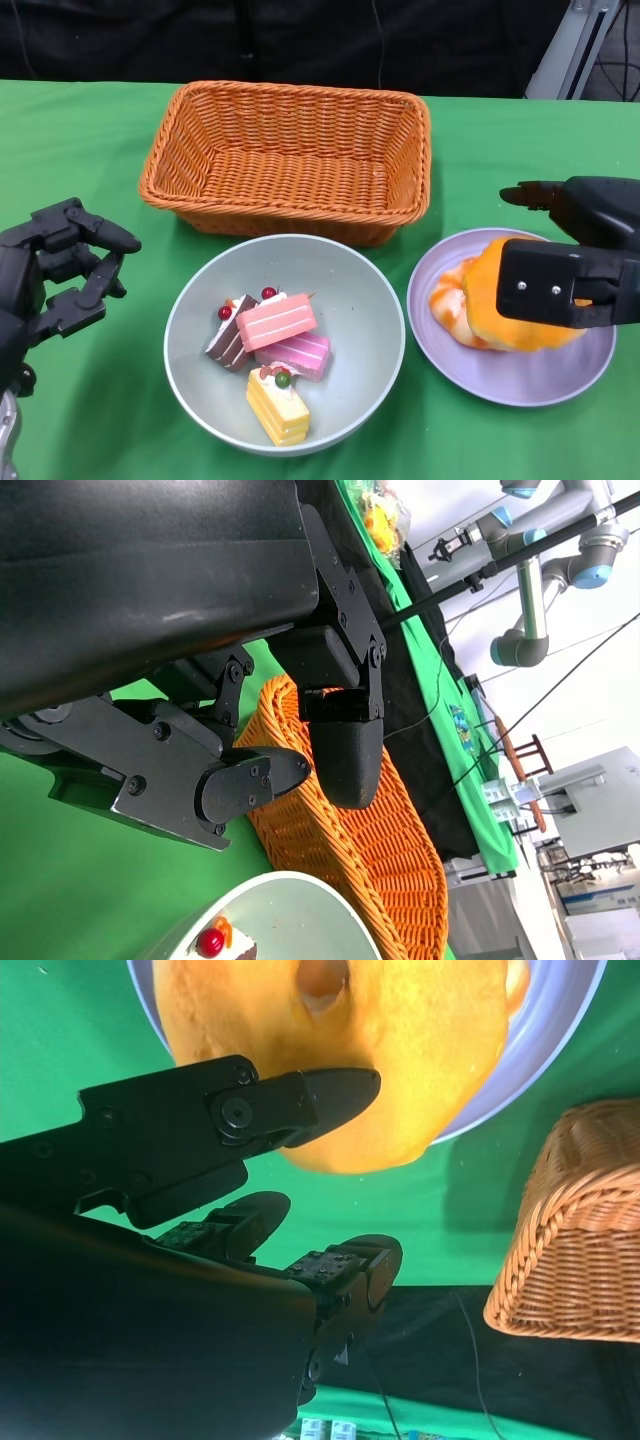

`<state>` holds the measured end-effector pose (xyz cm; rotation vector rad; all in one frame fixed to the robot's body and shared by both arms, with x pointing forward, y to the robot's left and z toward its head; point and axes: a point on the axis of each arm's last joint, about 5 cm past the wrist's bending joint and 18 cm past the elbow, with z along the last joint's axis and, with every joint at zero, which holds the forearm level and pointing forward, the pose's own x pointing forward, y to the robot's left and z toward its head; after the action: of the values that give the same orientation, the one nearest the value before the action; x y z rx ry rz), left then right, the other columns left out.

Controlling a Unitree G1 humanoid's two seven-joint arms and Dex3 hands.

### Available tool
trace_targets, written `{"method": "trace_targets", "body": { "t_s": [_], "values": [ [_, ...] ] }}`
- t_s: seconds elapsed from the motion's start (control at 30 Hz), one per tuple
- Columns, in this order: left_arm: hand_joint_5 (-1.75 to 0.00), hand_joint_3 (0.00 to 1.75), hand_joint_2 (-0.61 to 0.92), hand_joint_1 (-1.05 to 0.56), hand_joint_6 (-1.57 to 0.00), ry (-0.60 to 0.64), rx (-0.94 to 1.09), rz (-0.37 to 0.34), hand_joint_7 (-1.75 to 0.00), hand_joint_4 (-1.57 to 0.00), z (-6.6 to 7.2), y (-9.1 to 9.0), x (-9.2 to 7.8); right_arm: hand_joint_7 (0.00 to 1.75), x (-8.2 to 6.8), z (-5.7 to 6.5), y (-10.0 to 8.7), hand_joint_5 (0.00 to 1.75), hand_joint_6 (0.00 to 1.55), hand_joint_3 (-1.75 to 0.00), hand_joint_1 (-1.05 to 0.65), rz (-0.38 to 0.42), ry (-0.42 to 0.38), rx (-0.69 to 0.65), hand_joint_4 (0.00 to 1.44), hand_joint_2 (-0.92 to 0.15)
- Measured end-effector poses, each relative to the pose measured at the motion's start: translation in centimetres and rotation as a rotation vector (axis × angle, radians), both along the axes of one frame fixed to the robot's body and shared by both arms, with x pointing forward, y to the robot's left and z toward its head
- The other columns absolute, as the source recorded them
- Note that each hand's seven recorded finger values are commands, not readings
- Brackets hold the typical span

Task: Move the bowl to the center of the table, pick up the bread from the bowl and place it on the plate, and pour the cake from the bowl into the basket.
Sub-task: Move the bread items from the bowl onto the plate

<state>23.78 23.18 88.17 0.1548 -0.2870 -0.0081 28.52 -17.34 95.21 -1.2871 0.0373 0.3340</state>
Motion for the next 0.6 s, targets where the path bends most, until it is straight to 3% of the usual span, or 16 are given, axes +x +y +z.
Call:
{"method": "trace_targets", "body": {
  "t_s": [0.6],
  "values": [
    [-1.5,0.7,0.75,-0.07,-0.84,-0.003,0.001,-0.001,-1.08,-0.8,0.03,-0.01,-0.07,0.01,0.59,-0.71,0.63,0.02,0.45,-0.1,-0.68,0.0,0.009,-0.006,0.57,-0.92]
  ]
}}
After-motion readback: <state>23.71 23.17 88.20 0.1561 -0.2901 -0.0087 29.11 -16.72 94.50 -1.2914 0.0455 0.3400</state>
